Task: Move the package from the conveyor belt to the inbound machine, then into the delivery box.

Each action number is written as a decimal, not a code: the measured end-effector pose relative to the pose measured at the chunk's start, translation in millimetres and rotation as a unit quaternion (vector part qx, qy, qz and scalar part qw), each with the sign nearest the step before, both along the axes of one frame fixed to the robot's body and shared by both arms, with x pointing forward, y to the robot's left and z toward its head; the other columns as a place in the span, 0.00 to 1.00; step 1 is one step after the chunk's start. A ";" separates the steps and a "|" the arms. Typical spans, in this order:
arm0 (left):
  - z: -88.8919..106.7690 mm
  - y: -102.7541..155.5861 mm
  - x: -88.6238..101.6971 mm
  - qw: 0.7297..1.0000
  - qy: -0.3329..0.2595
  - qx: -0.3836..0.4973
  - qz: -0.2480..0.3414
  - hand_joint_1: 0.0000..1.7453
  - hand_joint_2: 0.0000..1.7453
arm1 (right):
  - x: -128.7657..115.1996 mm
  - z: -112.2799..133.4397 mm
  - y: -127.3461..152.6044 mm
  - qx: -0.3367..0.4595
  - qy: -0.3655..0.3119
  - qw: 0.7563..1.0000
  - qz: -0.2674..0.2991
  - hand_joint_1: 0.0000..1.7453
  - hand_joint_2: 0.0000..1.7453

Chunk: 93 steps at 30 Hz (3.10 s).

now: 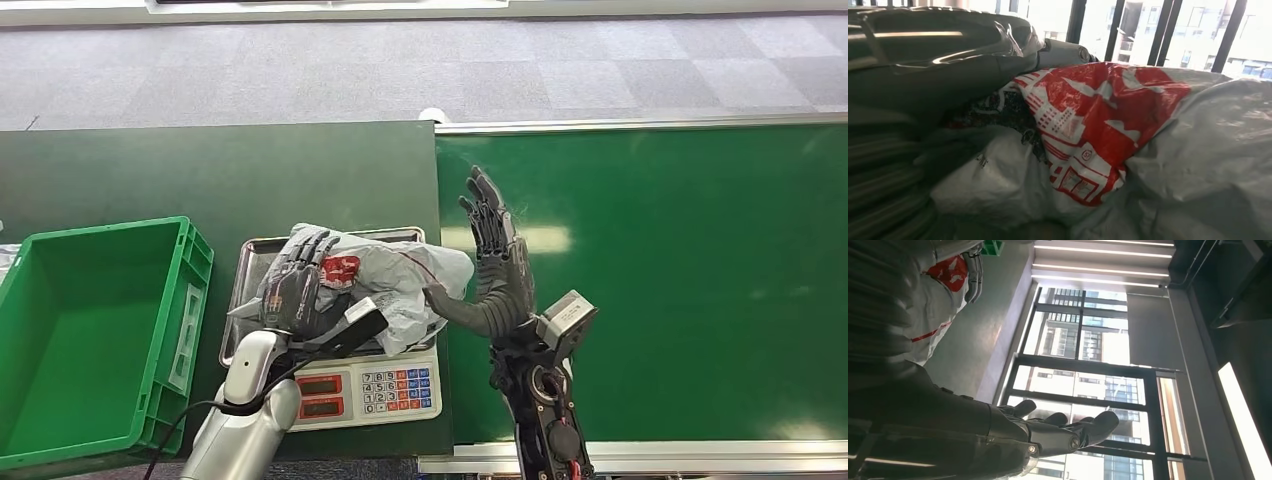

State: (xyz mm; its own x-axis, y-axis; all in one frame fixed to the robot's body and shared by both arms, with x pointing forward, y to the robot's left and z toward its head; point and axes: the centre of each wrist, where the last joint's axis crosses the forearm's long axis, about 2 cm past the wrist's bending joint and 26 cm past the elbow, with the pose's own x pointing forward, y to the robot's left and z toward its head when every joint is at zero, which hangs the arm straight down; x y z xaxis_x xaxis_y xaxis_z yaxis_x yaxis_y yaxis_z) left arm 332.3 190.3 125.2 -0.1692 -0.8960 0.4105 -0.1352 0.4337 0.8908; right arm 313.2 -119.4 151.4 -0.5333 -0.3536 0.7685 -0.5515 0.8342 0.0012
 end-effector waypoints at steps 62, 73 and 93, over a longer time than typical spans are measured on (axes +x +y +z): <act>85.7 321.5 -42.8 0.908 -0.324 -0.112 0.241 0.99 1.00 | -54.3 -92.6 -48.5 0.029 0.163 0.982 -0.092 0.00 1.00; 88.1 357.7 -31.3 0.903 -0.285 -0.127 0.297 0.00 1.00 | -53.9 -91.2 -52.7 0.034 0.161 0.981 -0.106 0.00 1.00; 85.7 362.9 -19.3 0.912 -0.256 -0.169 0.273 0.00 1.00 | -52.8 -91.8 -58.6 0.029 0.161 0.979 -0.122 0.00 1.00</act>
